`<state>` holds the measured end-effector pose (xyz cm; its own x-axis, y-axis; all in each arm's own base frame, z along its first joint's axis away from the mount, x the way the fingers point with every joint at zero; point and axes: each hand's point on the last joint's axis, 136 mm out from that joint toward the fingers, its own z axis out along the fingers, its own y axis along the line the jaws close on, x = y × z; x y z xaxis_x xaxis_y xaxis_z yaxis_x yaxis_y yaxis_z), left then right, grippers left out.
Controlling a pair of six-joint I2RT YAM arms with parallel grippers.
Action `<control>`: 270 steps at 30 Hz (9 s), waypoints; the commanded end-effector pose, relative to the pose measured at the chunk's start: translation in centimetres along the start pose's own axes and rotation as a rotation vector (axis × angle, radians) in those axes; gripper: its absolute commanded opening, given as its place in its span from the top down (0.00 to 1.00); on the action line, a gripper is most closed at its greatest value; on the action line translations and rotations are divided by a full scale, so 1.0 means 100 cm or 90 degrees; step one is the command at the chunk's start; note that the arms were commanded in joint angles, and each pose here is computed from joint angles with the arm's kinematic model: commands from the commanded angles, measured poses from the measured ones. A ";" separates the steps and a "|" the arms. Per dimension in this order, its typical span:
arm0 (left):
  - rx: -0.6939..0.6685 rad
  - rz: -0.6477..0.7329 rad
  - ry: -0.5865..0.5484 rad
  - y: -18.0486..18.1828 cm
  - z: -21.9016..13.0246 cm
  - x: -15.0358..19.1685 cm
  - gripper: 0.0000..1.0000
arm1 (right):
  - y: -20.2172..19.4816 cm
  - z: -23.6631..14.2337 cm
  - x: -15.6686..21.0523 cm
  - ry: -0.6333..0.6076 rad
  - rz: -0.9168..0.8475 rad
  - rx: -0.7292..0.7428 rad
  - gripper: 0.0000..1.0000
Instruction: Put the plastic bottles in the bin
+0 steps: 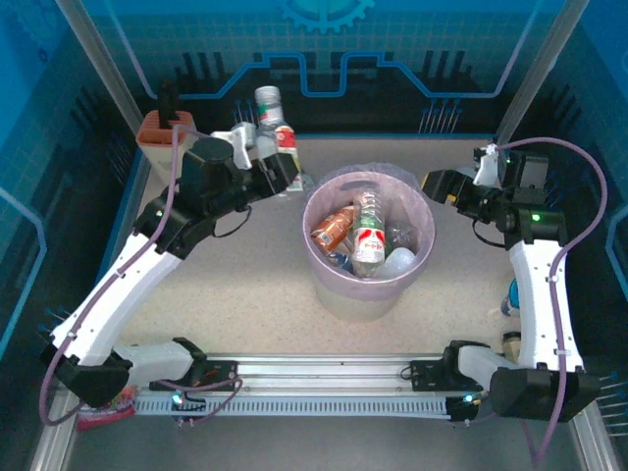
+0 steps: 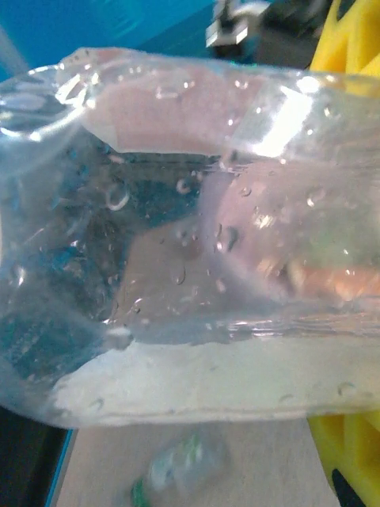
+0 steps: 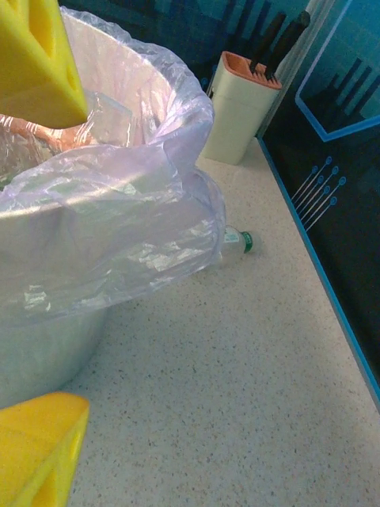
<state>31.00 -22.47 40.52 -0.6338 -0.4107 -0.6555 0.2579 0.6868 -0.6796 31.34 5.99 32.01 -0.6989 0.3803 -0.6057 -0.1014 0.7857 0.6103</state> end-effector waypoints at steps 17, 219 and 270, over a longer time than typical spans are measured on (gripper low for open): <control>0.076 0.142 0.269 -0.059 0.017 0.114 0.39 | 0.012 0.000 -0.001 -0.003 -0.017 -0.008 0.12; -0.064 0.348 0.238 -0.011 0.021 0.059 0.15 | 0.008 -0.018 -0.025 0.001 -0.029 0.002 0.08; -0.144 -0.087 0.017 0.130 -0.105 0.004 0.06 | 0.155 0.119 0.014 0.085 -0.107 -0.236 0.25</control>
<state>26.58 -7.45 34.91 -0.6577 -0.4943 -0.5684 0.0067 0.7507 -0.6606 36.50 26.40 32.28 -0.7889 0.1505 -0.5958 -0.4113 0.5910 0.6939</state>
